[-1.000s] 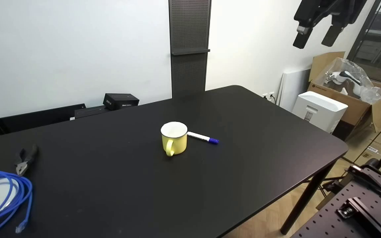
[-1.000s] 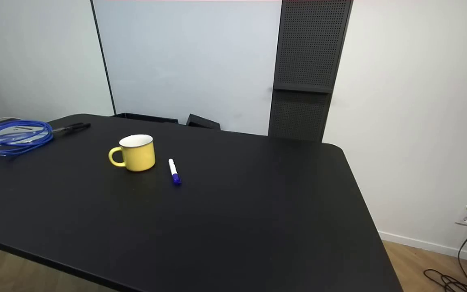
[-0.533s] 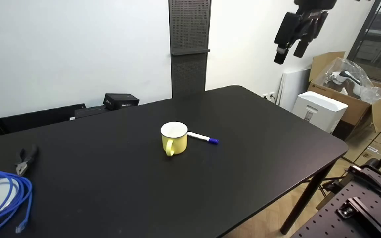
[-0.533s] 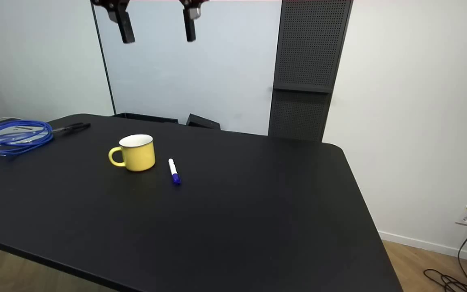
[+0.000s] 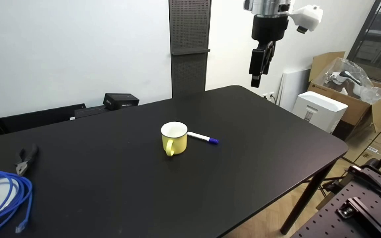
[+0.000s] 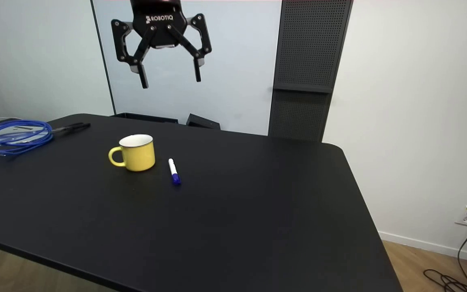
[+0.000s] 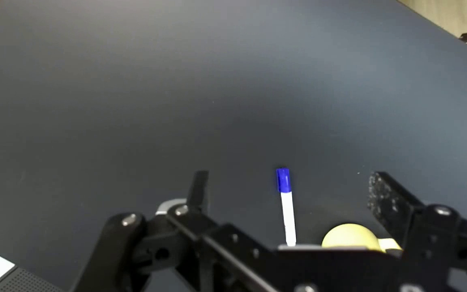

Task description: Put the marker into the mug cup

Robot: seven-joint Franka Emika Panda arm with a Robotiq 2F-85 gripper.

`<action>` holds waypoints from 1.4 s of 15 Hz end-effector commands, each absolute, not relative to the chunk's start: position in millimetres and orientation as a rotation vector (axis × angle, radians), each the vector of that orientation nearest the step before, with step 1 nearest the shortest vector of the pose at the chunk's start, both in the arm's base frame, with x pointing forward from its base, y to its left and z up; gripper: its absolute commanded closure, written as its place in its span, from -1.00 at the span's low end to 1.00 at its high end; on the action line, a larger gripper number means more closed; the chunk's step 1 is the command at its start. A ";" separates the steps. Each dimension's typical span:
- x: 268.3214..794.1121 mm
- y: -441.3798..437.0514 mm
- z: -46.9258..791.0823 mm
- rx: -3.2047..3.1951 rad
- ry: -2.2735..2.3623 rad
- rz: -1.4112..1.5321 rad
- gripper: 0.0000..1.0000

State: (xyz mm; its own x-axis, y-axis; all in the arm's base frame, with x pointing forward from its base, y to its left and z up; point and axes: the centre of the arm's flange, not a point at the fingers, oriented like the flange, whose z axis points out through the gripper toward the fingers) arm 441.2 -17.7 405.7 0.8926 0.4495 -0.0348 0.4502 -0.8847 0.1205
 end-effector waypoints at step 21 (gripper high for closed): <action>527.2 44.6 249.8 2.924 1.134 0.265 -1.00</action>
